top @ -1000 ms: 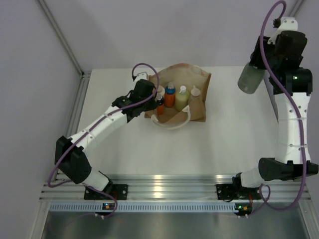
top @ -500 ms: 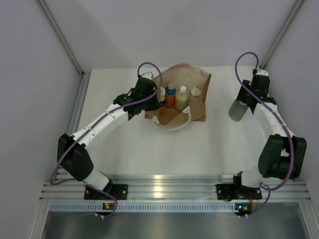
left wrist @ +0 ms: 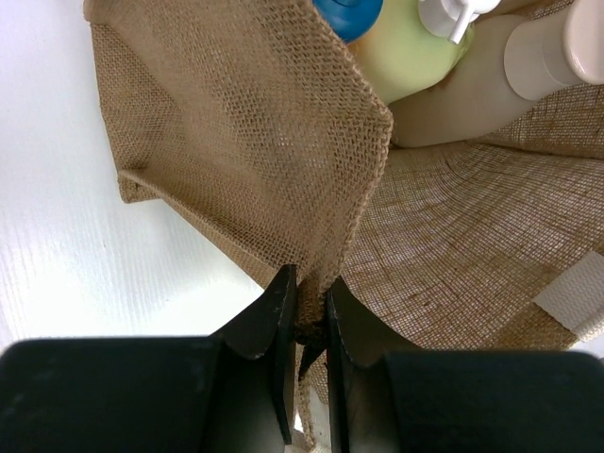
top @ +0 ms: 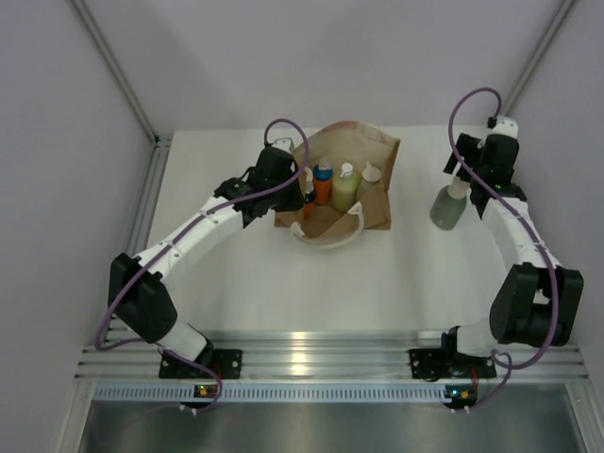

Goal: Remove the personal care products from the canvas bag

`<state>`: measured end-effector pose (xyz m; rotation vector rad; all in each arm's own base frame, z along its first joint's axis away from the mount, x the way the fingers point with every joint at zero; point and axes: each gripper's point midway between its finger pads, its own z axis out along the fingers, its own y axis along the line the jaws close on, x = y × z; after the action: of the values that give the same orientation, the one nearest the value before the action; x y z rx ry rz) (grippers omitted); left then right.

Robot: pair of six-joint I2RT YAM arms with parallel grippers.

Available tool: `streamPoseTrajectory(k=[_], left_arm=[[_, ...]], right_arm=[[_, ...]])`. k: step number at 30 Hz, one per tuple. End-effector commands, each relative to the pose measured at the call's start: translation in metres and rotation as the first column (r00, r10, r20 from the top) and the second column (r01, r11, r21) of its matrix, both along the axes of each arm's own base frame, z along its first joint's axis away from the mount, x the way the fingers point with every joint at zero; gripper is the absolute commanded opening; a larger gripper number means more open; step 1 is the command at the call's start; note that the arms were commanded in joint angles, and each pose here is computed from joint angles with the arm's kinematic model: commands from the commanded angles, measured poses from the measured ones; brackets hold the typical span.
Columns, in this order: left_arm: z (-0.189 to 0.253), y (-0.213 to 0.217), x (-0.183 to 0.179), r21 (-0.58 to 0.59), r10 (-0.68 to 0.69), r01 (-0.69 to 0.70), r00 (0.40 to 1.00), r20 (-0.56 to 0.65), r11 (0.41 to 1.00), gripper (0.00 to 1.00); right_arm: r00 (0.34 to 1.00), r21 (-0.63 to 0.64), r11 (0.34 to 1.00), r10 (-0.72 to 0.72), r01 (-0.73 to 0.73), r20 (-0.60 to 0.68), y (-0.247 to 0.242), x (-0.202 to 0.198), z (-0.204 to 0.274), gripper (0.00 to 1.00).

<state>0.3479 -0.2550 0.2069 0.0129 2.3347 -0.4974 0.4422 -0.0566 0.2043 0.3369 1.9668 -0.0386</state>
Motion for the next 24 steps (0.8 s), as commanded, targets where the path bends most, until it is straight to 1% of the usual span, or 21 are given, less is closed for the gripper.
streamPoseTrajectory(k=[1,3,4,5,6,7,8,10,11,12,13,14,15,16,17,18,19,20,22,24], left_arm=[[-0.030,-0.003,-0.028,0.040,-0.073,0.080,0.986,-0.150,0.996,0.00],[-0.030,-0.002,-0.028,0.044,-0.071,0.078,0.986,-0.149,0.996,0.00],[-0.030,-0.002,-0.028,0.044,-0.070,0.077,0.986,-0.149,0.996,0.00],[-0.030,-0.001,-0.028,0.046,-0.065,0.073,0.987,-0.146,0.996,0.00],[-0.028,0.002,-0.028,0.048,-0.052,0.060,0.988,-0.143,0.997,0.00],[-0.027,0.005,-0.028,0.055,-0.036,0.044,0.989,-0.142,0.998,0.00],[-0.027,0.007,-0.028,0.054,-0.010,0.018,0.990,-0.144,0.998,0.00],[-0.024,0.019,-0.027,0.081,0.053,-0.043,0.990,-0.128,0.996,0.00],[-0.024,0.023,-0.028,0.081,0.091,-0.081,0.987,-0.130,0.993,0.00],[-0.018,0.027,-0.028,0.072,0.112,-0.104,0.987,-0.115,0.992,0.00],[-0.020,0.035,-0.028,0.089,0.151,-0.142,0.983,-0.103,0.986,0.00],[-0.020,0.038,-0.029,0.076,0.188,-0.181,0.977,-0.103,0.981,0.00],[-0.015,0.042,-0.030,0.066,0.209,-0.204,0.974,-0.090,0.977,0.00],[-0.015,0.049,-0.029,0.077,0.240,-0.235,0.968,-0.076,0.969,0.00],[-0.014,0.051,-0.030,0.067,0.266,-0.261,0.961,-0.074,0.963,0.00],[-0.011,0.053,-0.030,0.059,0.279,-0.275,0.958,-0.065,0.960,0.00],[-0.011,0.055,-0.030,0.060,0.290,-0.286,0.955,-0.063,0.956,0.00],[-0.010,0.056,-0.029,0.054,0.301,-0.298,0.952,-0.058,0.953,0.00],[-0.011,0.055,-0.028,0.057,0.302,-0.299,0.951,-0.062,0.953,0.00],[-0.016,0.052,-0.028,0.064,0.293,-0.288,0.953,-0.076,0.955,0.00]], right_arm=[[0.984,-0.010,0.999,0.041,-0.040,0.175,0.006,0.003,0.094,0.79],[0.974,0.048,0.992,0.104,-0.116,0.201,0.026,-0.003,0.124,0.76],[0.969,0.066,0.985,0.142,-0.158,0.203,0.037,-0.004,0.131,0.74],[0.948,0.083,0.962,0.238,-0.260,0.213,0.067,-0.007,0.141,0.71],[0.932,0.080,0.950,0.276,-0.302,0.234,0.083,-0.010,0.158,0.69],[0.930,0.091,0.939,0.310,-0.332,0.197,0.098,-0.016,0.154,0.67],[0.896,0.085,0.903,0.398,-0.420,0.198,0.142,-0.022,0.162,0.66],[0.875,0.073,0.878,0.458,-0.473,0.157,0.179,-0.027,0.156,0.64],[0.843,0.075,0.844,0.516,-0.530,0.149,0.214,-0.038,0.156,0.63],[0.830,0.092,0.829,0.537,-0.552,0.147,0.231,-0.042,0.155,0.62],[0.821,0.097,0.817,0.554,-0.568,0.141,0.246,-0.044,0.153,0.60],[0.796,0.089,0.793,0.591,-0.603,0.133,0.274,-0.049,0.151,0.59],[0.783,0.085,0.780,0.608,-0.620,0.128,0.288,-0.052,0.150,0.59],[0.785,0.080,0.782,0.611,-0.618,0.102,0.299,-0.047,0.139,0.58],[0.762,0.074,0.759,0.638,-0.647,0.108,0.318,-0.052,0.142,0.58],[0.759,0.080,0.755,0.644,-0.651,0.099,0.327,-0.051,0.137,0.57],[0.752,0.087,0.747,0.656,-0.659,0.066,0.339,-0.047,0.122,0.56],[0.745,0.089,0.740,0.663,-0.666,0.064,0.349,-0.047,0.121,0.56],[0.758,0.120,0.750,0.652,-0.650,0.028,0.362,-0.042,0.101,0.55],[0.771,0.147,0.760,0.637,-0.633,0.025,0.373,-0.041,0.098,0.55]])
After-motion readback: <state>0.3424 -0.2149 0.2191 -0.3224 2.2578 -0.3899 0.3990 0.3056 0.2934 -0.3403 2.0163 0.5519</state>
